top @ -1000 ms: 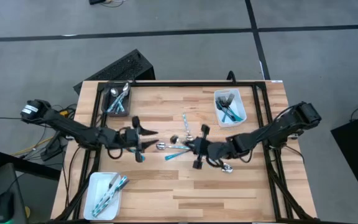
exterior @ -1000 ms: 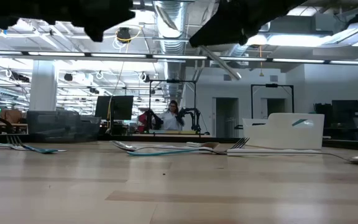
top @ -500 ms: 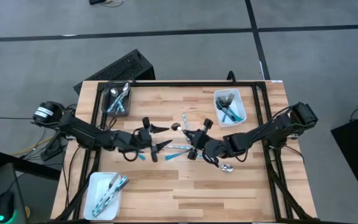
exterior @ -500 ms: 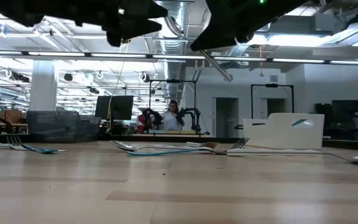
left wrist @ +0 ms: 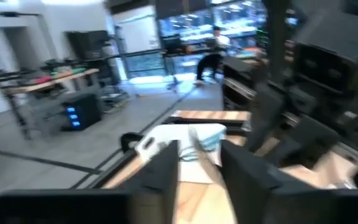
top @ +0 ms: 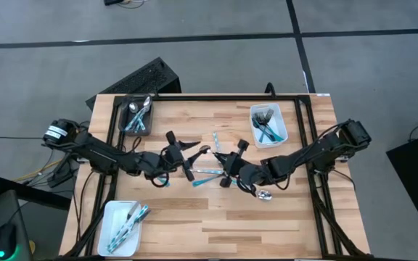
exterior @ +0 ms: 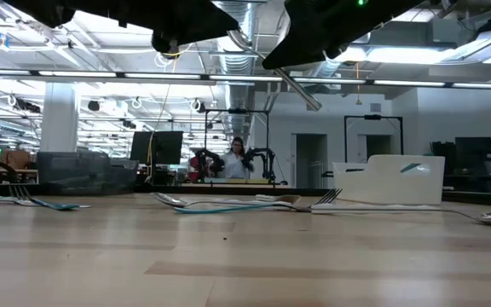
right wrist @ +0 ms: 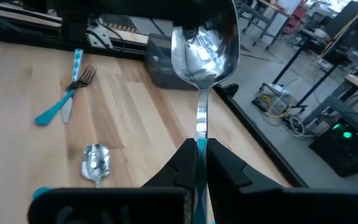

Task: Sort silverware by color (type)
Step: Put the light blue spoon into the black bin

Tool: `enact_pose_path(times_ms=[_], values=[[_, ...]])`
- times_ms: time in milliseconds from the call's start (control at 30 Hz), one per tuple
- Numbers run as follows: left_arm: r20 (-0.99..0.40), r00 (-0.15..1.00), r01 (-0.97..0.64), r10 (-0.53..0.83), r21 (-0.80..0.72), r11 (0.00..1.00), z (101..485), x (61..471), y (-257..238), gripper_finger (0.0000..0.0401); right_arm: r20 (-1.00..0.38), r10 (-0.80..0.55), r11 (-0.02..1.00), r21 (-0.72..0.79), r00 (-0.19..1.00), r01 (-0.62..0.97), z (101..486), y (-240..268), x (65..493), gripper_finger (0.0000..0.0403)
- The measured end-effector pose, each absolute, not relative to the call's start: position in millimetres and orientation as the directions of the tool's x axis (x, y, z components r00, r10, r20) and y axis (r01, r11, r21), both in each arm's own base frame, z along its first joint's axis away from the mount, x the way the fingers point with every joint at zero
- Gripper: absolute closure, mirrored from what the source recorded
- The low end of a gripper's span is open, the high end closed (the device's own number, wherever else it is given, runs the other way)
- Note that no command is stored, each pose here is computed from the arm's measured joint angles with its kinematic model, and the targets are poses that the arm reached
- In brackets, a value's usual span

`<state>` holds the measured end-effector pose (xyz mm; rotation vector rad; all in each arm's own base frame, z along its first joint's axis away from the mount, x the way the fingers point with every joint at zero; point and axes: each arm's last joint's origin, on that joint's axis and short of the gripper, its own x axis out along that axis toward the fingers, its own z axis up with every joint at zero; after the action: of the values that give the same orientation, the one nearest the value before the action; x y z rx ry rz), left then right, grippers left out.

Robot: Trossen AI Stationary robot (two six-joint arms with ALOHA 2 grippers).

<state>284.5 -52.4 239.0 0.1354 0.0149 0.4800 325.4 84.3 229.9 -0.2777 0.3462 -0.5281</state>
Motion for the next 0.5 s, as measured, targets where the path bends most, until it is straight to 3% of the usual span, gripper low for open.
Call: enact_pose_path(times_ms=[133,300,500], values=[[-0.005,0.926,-0.372,0.376,0.138,0.918,237,287,-46,0.0382,-0.247,-0.546,0.820,-0.353,0.801,0.451,229,84,325,0.0358],[-0.013,0.934,-0.351,0.356,0.142,0.925,236,289,-40,0.0390,-0.257,-0.541,0.831,-0.312,0.801,0.461,228,84,325,0.0346],[-0.187,0.846,-0.412,0.498,0.363,0.836,260,266,-33,0.0401,-0.266,-0.525,0.851,-0.174,0.809,0.495,228,87,324,0.0292]])
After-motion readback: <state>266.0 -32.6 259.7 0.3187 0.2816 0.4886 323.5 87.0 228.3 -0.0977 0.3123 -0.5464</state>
